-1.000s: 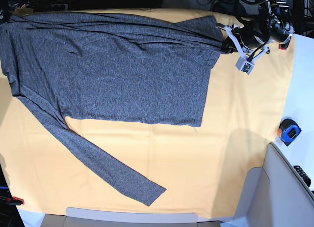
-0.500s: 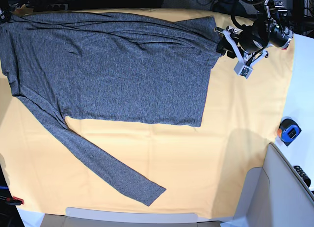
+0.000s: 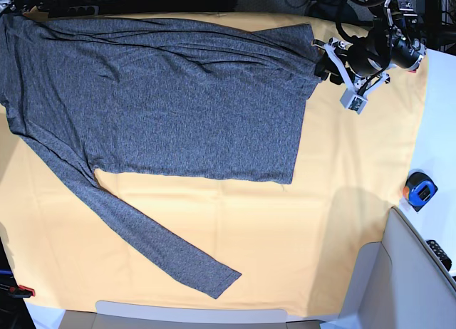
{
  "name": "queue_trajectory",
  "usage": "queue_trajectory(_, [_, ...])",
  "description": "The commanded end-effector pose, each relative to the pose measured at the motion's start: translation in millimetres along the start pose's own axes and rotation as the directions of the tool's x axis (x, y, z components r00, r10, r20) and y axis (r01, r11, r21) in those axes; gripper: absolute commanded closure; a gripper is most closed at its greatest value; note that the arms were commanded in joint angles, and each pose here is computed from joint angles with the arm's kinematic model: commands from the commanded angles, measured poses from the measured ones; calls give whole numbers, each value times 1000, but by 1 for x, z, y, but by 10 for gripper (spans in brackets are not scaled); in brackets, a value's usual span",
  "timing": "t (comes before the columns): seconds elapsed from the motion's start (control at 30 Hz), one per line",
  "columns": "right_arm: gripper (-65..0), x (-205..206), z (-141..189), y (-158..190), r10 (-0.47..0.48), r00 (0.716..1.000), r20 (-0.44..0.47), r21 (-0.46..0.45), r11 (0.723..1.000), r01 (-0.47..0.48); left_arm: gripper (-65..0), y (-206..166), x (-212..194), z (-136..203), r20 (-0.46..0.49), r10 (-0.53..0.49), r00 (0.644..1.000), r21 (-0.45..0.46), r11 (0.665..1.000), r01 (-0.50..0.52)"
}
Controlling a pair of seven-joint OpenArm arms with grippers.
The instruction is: Fold the T-shirt properly
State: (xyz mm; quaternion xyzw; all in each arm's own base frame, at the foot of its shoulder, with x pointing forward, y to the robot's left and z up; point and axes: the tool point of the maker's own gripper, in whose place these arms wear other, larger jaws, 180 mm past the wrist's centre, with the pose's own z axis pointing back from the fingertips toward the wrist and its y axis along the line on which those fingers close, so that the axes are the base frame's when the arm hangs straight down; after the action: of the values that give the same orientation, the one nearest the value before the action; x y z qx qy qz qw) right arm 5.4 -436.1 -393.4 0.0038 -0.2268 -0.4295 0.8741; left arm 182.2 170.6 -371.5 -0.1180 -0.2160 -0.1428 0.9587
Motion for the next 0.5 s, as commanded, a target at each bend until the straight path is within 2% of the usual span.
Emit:
queue_trajectory(0.0, [-421, 20, 11, -3, 31, 998, 50, -14, 999, -31, -218, -1, 5, 3, 16, -9, 1000, 0, 1000, 9])
queue_trajectory(0.13, [-421, 34, 27, 0, 95, 991, 93, -51, 995, -91, -218, -4, 4, 2, 18, 1, 1000, -9, 1000, -1])
queue_trajectory(0.27, [-421, 62, 59, 6, 177, 964, 199, -120, 981, -155, -218, -4, 4, 2, 19, 3, 1000, -7, 1000, -3])
queue_trajectory(0.37, [-421, 81, 79, 19, 248, 933, 262, -162, 964, -210, -217, -1, 5, 4, 25, 5, 1000, 1, 1000, -5])
queue_trajectory(0.47, [-421, 108, 107, 38, 353, 873, 337, -225, 931, -289, -217, 6, 5, 8, 32, 19, 999, 22, 1000, -20])
